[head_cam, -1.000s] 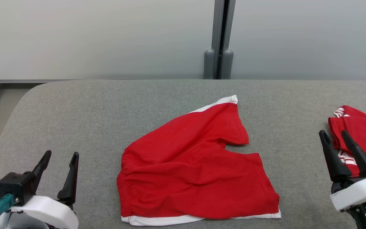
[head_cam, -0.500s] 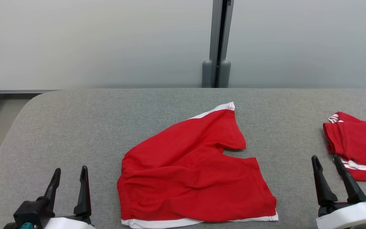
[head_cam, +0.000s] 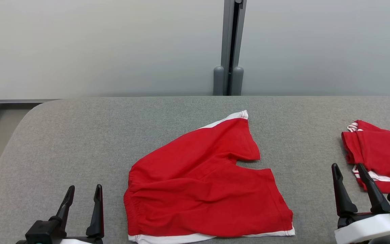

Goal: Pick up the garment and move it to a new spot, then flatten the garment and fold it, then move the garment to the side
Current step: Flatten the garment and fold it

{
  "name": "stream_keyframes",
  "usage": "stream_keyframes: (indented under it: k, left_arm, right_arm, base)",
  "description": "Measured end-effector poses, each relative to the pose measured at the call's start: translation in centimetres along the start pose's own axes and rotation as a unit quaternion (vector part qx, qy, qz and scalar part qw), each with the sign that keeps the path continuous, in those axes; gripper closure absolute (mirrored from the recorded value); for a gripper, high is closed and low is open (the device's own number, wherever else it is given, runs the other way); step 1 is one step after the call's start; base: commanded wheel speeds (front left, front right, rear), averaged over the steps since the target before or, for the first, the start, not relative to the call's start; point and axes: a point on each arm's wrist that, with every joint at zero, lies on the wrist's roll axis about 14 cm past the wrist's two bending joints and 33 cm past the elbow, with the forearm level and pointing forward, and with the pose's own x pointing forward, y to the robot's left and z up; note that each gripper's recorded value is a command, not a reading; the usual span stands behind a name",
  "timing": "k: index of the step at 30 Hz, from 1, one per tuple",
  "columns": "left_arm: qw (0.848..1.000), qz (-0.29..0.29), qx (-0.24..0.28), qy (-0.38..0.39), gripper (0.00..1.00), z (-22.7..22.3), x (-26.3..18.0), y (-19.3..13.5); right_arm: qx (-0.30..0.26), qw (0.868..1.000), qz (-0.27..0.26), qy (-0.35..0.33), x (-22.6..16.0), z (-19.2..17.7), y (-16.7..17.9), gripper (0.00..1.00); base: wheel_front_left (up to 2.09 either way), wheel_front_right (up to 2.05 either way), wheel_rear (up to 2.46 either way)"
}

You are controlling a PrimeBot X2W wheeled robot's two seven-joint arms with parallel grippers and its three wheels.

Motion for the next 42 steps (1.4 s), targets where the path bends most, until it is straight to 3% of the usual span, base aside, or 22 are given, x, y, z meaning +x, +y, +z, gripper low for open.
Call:
stream_keyframes:
  k: [18, 24, 28, 33, 37, 42]
  left_arm:
    - [1.000, -0.006, -0.003, -0.002, 0.00, -0.3, 0.1, -0.1]
    - [0.988, -0.044, -0.005, 0.150, 0.00, -5.8, -1.8, -1.1]
    - [0.970, -0.066, -0.004, 0.236, 0.00, -7.8, -3.7, -1.7]
    - [0.949, -0.089, -0.022, 0.301, 0.00, -8.5, -5.5, -2.8]
    - [0.930, -0.115, -0.020, 0.348, 0.00, -9.4, -6.7, -3.7]
    - [0.923, -0.132, -0.024, 0.361, 0.00, -9.8, -6.4, -4.4]
  right_arm:
    - [-0.006, 1.000, -0.005, -0.002, -0.1, 0.2, -0.4, 0.00]
    - [0.006, 0.998, 0.026, 0.064, -0.5, -2.1, 0.5, 0.00]
    - [0.021, 0.986, 0.046, 0.160, -1.5, -5.2, 1.1, 0.00]
    - [0.053, 0.953, 0.056, 0.293, -4.1, -10.1, 2.0, 0.00]
    - [0.072, 0.934, 0.058, 0.346, -5.2, -12.2, 2.5, 0.00]
    - [0.081, 0.923, 0.065, 0.371, -5.0, -13.3, 3.2, 0.00]
  base:
    - [0.00, 0.00, 0.00]
    - [0.00, 0.00, 0.00]
    - [0.00, 0.00, 0.00]
    - [0.00, 0.00, 0.00]
    - [0.00, 0.00, 0.00]
    - [0.00, 0.00, 0.00]
